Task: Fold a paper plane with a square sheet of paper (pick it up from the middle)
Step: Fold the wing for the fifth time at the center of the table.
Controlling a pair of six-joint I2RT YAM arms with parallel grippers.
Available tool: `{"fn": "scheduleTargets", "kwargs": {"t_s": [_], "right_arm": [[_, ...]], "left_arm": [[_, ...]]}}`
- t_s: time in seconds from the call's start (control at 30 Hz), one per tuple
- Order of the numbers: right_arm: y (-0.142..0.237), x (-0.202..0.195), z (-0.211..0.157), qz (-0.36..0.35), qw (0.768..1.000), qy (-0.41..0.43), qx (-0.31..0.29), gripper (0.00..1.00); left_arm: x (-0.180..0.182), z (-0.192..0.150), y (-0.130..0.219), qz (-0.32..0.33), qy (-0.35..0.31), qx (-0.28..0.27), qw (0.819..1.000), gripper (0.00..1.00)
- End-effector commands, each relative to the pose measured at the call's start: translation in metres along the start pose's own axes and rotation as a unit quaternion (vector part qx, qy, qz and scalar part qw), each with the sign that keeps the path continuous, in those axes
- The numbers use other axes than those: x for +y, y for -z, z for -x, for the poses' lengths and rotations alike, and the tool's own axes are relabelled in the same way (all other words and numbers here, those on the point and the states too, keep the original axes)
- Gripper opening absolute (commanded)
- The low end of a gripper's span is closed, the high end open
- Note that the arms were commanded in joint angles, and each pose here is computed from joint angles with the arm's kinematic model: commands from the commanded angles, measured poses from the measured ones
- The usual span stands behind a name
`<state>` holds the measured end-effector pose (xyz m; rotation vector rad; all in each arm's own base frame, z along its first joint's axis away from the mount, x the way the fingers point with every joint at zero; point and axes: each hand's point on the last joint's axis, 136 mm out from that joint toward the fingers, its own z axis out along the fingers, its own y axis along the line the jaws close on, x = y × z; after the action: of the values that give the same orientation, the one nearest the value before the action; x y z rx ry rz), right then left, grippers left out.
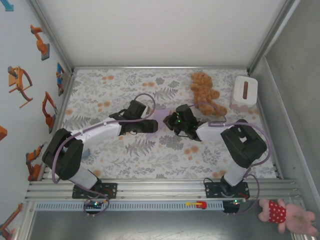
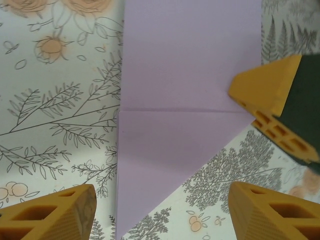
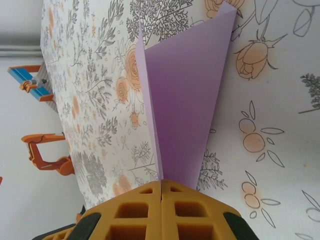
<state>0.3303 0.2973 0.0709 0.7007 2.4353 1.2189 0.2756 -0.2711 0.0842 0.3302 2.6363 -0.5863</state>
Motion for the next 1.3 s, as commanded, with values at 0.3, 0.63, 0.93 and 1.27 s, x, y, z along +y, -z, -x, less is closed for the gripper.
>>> {"fn": "scheduleTargets", "kwargs": {"t_s": [0.3, 0.63, 0.93, 1.27], "right_arm": [[0.013, -0.003, 0.006, 0.001, 0.999, -0.035, 0.005, 0.0], [0.01, -0.001, 0.003, 0.011, 0.999, -0.047, 0.014, 0.0], [0.009, -0.004, 0.002, 0.008, 0.998, -0.052, 0.018, 0.0], [0.009, -0.008, 0.003, -0.002, 0.999, -0.049, 0.018, 0.05]], "left_arm": [[-0.02, -0.013, -0.023, 0.035, -0.197, -0.028, 0.979, 0.68], [-0.02, -0.009, -0.041, 0.071, -0.254, -0.048, 0.964, 0.52], [-0.019, -0.008, -0.047, 0.08, -0.261, -0.052, 0.961, 0.38], [-0.017, -0.012, -0.052, 0.08, -0.263, -0.045, 0.961, 0.22]]}}
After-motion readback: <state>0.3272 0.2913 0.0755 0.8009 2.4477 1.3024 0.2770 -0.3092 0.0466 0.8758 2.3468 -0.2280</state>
